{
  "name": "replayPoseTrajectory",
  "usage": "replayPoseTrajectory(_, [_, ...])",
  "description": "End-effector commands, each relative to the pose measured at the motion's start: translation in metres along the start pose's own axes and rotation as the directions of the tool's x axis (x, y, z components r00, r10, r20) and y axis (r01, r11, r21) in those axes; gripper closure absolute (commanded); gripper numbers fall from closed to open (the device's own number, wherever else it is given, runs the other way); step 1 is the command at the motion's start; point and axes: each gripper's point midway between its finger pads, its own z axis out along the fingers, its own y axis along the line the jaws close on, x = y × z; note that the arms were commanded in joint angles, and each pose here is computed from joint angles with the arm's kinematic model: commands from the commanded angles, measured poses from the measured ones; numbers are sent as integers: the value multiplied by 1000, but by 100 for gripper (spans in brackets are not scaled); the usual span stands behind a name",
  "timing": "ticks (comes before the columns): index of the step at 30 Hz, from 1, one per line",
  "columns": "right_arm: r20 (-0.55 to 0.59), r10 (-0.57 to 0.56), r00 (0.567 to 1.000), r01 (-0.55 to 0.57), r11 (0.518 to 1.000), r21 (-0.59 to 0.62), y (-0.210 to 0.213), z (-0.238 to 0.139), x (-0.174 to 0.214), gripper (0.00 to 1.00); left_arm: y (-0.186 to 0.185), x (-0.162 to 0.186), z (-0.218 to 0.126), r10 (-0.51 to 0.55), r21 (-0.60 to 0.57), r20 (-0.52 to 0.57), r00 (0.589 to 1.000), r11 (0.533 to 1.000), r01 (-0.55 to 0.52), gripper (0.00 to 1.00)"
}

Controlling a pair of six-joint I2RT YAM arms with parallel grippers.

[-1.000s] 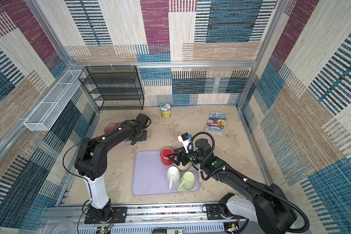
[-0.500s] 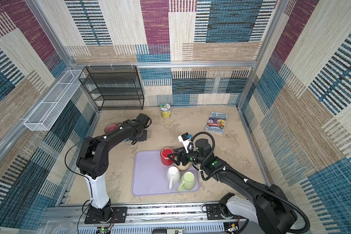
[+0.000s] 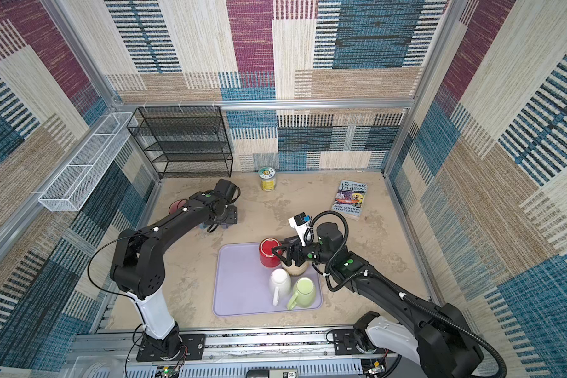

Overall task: Turn the mug right side up
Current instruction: 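Lower the lavender mug upright beside the blue mug with the left gripper, then open and raise the left gripper while the right gripper reaches toward the white mug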

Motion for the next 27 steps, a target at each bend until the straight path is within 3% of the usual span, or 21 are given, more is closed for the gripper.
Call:
replayPoseTrajectory(1, [10,-6,1000,6,999,36,-1,-4,-7,19,-4,-1,-22,-23,61,19,1000,998,22,18])
replayPoseTrajectory(12, [-164,94,982,-52,969,243,-14,-8,25,20,-20,15,-111,-5,317,112,994,948,-31,13])
replayPoseTrajectory(21, [-297,109,949,-7,945,326,11,0,57,20,7,46,-167,-55,414,208,977,909,-37,13])
replayPoseTrajectory(27, [-323,166,932,-11,902,432,8,-7,71,20,19,68,-180,-55,447,240,969,892,-61,14])
